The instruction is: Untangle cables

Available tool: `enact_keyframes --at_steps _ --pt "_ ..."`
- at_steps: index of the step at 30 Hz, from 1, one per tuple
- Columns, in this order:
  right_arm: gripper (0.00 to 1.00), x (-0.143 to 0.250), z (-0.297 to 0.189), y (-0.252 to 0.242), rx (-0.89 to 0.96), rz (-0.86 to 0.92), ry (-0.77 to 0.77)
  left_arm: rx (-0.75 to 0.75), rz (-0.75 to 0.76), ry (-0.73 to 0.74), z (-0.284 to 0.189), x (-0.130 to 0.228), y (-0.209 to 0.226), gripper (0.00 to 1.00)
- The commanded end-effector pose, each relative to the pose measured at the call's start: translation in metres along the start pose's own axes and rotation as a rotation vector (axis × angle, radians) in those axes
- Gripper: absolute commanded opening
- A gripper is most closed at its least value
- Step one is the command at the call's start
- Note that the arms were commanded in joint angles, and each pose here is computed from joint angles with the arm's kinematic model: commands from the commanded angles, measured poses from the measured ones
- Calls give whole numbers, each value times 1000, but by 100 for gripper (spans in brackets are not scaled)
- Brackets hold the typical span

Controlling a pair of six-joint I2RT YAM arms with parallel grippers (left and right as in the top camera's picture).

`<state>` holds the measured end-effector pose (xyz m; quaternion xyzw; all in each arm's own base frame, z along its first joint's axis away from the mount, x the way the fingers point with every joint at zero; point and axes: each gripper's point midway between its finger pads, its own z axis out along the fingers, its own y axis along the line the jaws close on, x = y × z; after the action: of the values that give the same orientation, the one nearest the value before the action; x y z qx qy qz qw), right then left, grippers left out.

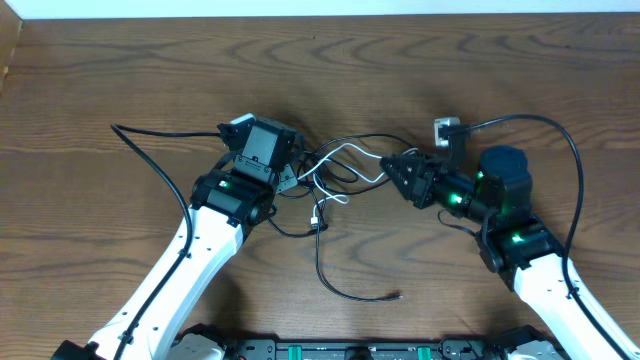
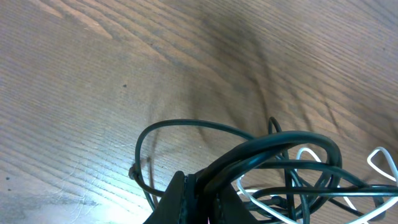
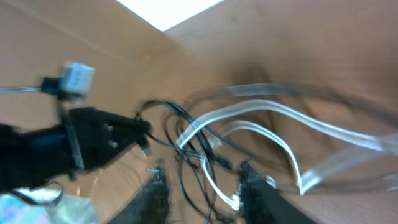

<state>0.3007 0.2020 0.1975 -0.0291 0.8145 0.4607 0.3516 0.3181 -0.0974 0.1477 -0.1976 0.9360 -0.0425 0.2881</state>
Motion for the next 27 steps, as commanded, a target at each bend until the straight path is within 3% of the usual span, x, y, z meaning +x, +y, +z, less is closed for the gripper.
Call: enact_keyframes --at_steps 1,5,9,12,14,16,17,22,27 --pt "43 13 3 -32 146 141 22 12 -12 -21 -6 -7 -2 8" --pt "59 26 13 -56 261 173 33 13 -12 -21 -6 -7 -2 8" --pt "61 25 29 -74 329 242 -19 13 -12 -21 -6 -7 -2 8" --pt "54 19 45 -76 296 260 -49 13 -12 -21 -6 -7 -2 8" --pt "35 17 53 -76 271 248 -57 12 -11 -21 -6 -7 -2 8" --pt "6 16 57 -74 251 236 -60 12 -11 -20 -6 -6 -2 8" --pt "1 15 58 -72 240 226 -58 12 -11 -20 -6 -6 -2 8" --pt "1 1 43 -27 98 73 -59 12 -11 -20 -6 -6 -2 8" --pt "1 -37 -10 27 15 -113 -208 12 -11 -20 -6 -6 -2 8"
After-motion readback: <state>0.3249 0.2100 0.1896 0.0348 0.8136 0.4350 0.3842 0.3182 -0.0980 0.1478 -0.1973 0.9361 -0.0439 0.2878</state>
